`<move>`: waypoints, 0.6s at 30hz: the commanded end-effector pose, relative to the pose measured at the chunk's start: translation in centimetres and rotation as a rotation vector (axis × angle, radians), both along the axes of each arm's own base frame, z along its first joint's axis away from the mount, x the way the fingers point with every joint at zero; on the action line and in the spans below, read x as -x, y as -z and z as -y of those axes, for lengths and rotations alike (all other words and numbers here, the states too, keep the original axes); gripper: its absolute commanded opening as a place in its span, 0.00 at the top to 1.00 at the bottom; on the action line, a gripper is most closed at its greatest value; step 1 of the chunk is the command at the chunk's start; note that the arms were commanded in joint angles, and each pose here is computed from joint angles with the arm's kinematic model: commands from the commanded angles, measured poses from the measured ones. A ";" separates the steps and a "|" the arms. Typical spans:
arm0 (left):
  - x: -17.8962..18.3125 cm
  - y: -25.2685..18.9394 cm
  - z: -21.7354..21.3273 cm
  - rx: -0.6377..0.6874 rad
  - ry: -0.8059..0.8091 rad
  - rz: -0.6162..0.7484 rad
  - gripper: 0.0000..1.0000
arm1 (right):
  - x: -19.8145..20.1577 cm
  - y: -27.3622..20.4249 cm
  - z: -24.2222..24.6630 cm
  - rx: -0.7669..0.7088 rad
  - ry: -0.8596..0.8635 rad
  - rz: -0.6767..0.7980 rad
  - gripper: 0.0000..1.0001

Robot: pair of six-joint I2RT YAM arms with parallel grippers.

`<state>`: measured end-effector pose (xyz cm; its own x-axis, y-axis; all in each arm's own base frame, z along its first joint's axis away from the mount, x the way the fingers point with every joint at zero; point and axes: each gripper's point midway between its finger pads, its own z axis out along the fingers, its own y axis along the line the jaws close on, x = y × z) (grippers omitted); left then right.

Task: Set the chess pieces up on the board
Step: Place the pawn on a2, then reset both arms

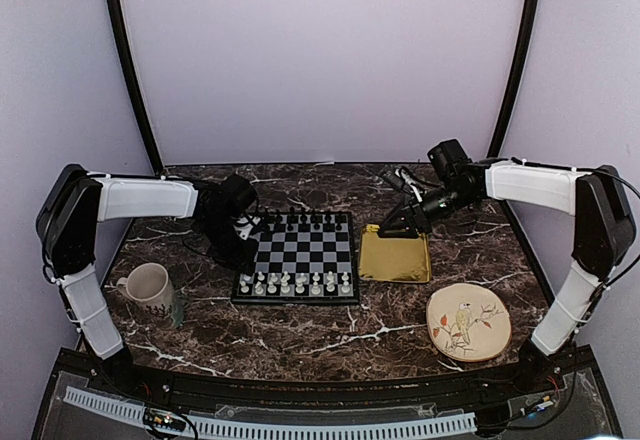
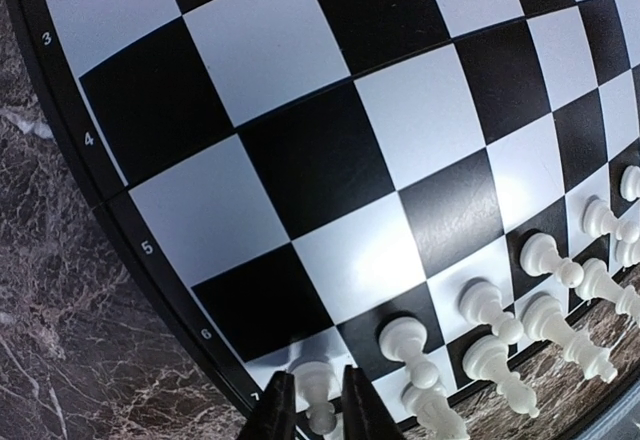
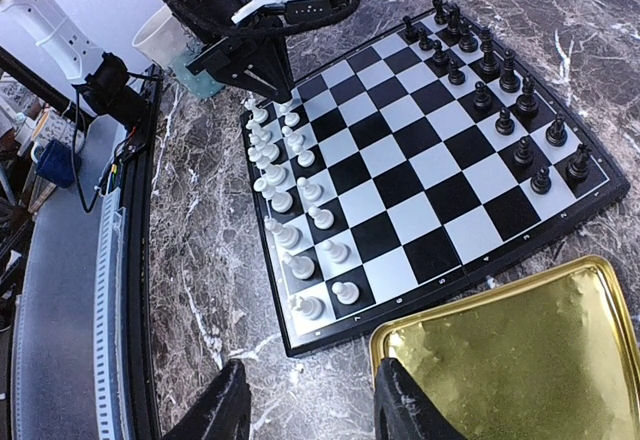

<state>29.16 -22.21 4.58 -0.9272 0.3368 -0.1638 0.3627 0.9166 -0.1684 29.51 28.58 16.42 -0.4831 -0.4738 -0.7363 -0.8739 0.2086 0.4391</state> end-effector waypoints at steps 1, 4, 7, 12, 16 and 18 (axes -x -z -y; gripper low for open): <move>0.1 -0.5 -0.3 0.000 -0.009 0.001 0.78 | 0.1 -0.6 -0.3 -0.014 -0.020 0.007 0.58; -0.5 -1.7 -0.6 -0.008 -0.017 0.045 0.73 | -0.4 -1.5 0.0 0.018 -0.016 0.049 0.57; -1.3 -3.3 -0.7 -0.017 -0.014 0.092 0.71 | -1.7 -3.2 1.0 0.047 0.023 0.105 0.58; -4.3 -8.0 -0.8 -0.013 -0.004 0.294 0.69 | -5.9 -6.8 4.3 0.167 0.220 0.269 0.57; -7.9 -13.5 -0.3 0.061 -0.007 0.548 0.66 | -9.3 -11.1 8.2 0.194 0.472 0.415 0.55; -9.1 -16.1 0.3 0.107 0.002 0.642 0.66 | -10.4 -12.7 10.1 0.187 0.595 0.438 0.54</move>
